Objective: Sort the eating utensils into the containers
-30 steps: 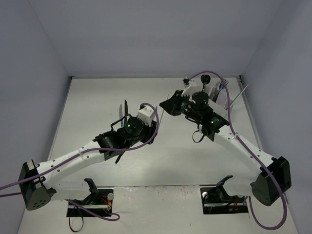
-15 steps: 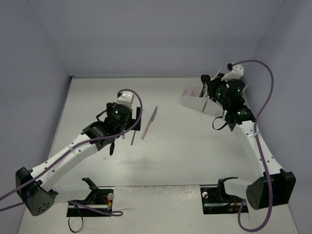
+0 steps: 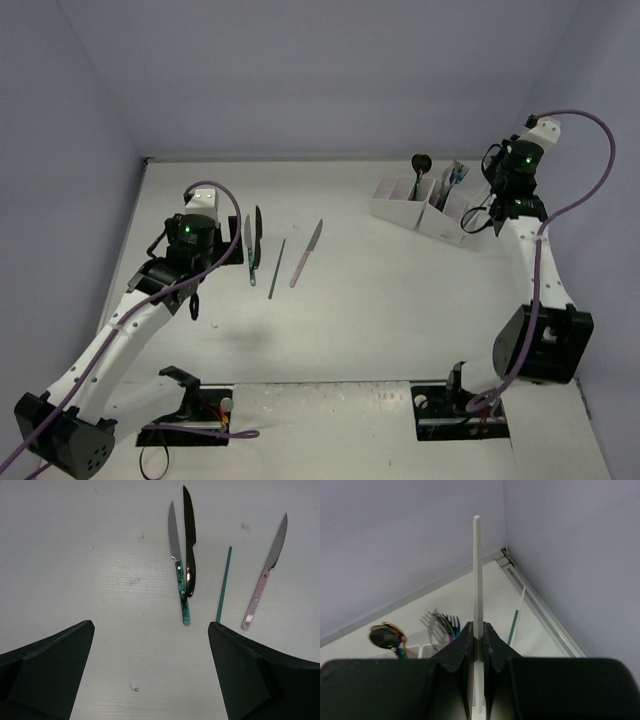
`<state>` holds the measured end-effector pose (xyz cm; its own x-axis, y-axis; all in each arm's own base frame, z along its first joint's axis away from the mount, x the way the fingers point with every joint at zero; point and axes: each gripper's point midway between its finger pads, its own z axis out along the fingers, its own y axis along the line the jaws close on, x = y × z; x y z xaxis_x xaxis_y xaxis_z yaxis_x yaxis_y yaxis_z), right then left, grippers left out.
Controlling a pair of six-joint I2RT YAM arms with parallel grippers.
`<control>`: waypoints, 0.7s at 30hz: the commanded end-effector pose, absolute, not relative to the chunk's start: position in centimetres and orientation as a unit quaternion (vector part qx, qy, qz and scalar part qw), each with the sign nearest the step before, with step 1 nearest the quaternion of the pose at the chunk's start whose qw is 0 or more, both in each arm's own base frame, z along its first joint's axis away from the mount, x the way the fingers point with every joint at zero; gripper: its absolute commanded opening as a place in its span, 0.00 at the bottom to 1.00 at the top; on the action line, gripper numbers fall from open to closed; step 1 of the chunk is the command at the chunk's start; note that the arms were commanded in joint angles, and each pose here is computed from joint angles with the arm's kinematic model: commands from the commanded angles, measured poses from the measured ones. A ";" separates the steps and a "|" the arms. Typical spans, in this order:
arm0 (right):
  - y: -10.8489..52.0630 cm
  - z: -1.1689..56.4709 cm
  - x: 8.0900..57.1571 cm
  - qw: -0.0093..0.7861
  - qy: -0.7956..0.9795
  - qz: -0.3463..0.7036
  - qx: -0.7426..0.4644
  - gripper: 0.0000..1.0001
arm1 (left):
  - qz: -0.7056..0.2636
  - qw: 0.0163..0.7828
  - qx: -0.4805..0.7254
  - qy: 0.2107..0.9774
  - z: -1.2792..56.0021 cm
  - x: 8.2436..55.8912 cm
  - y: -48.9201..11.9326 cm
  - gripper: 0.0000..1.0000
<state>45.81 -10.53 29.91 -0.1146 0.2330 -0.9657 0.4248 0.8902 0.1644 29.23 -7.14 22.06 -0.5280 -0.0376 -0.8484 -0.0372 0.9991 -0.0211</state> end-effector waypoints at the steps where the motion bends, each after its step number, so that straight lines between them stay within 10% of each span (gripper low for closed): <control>1: -12.6 30.9 48.6 0.661 0.706 -0.083 0.240 0.00 | -0.031 0.504 -0.018 0.863 23.6 30.2 -7.7 0.97; 21: -11.7 18.3 53.1 0.586 0.779 -0.042 0.219 0.05 | -0.039 0.504 -0.037 0.862 23.6 30.2 -6.8 0.97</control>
<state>51.82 -12.47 16.21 -0.2978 0.2846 -0.9112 0.4385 0.8887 0.1343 29.41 -6.61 21.77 -0.5462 -0.0816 -0.8336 -0.0306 0.9965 -0.0775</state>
